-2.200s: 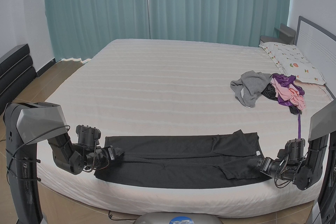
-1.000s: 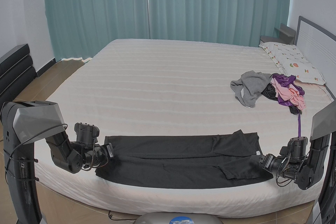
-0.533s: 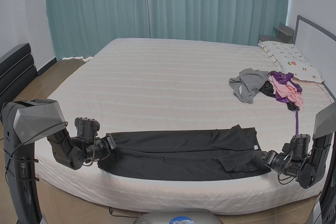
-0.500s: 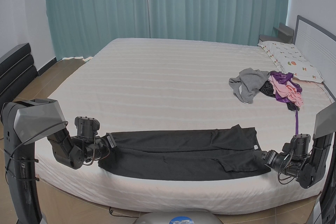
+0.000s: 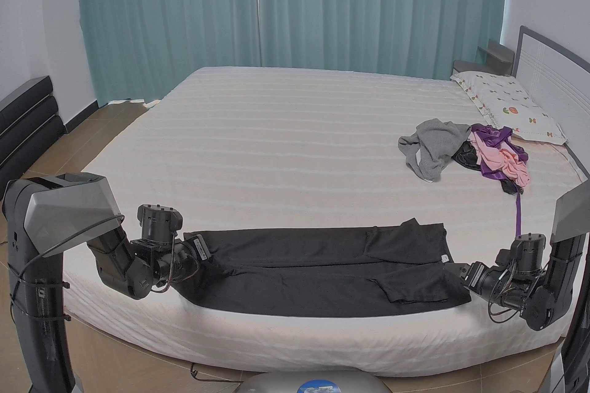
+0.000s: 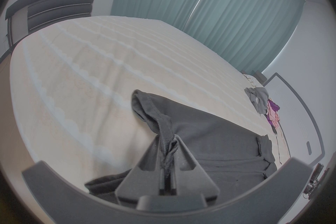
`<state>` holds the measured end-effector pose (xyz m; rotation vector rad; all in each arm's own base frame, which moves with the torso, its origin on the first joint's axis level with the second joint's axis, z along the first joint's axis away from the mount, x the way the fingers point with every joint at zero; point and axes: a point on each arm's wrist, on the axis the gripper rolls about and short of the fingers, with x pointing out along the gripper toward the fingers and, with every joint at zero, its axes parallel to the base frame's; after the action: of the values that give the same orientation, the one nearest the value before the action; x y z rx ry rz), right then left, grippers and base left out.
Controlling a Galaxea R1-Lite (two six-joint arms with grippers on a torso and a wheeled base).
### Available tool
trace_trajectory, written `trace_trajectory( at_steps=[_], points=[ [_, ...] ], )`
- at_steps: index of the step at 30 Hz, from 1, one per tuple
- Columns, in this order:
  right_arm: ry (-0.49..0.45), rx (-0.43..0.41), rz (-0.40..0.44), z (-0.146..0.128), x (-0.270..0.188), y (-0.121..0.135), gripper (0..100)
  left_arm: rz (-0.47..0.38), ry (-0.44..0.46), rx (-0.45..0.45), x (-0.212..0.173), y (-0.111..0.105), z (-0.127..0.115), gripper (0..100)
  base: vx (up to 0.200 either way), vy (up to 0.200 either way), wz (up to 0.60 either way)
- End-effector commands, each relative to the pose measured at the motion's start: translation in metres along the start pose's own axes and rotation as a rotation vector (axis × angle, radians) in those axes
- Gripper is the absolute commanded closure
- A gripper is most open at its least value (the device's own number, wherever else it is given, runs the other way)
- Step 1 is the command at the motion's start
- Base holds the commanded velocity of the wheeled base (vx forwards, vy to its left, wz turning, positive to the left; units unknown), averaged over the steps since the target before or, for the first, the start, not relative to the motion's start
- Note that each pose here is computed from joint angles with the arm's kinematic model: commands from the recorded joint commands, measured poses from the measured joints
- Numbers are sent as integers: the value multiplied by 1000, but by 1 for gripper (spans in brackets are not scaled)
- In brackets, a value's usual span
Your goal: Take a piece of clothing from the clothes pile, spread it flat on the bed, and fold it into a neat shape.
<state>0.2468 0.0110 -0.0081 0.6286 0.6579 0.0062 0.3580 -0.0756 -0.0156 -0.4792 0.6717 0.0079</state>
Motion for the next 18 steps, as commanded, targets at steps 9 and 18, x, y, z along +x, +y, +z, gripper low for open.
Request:
trace_trajectory(
  at_steps=[9,18],
  points=[
    [4,-1,-1,-1,0,0,0,-60,-51,22,-27,-32,17,100,0,-200,0],
    [10,-5,3,-2,1,1,0,-100,13,80,-32,-66,5,100,0,-200,0]
  ],
)
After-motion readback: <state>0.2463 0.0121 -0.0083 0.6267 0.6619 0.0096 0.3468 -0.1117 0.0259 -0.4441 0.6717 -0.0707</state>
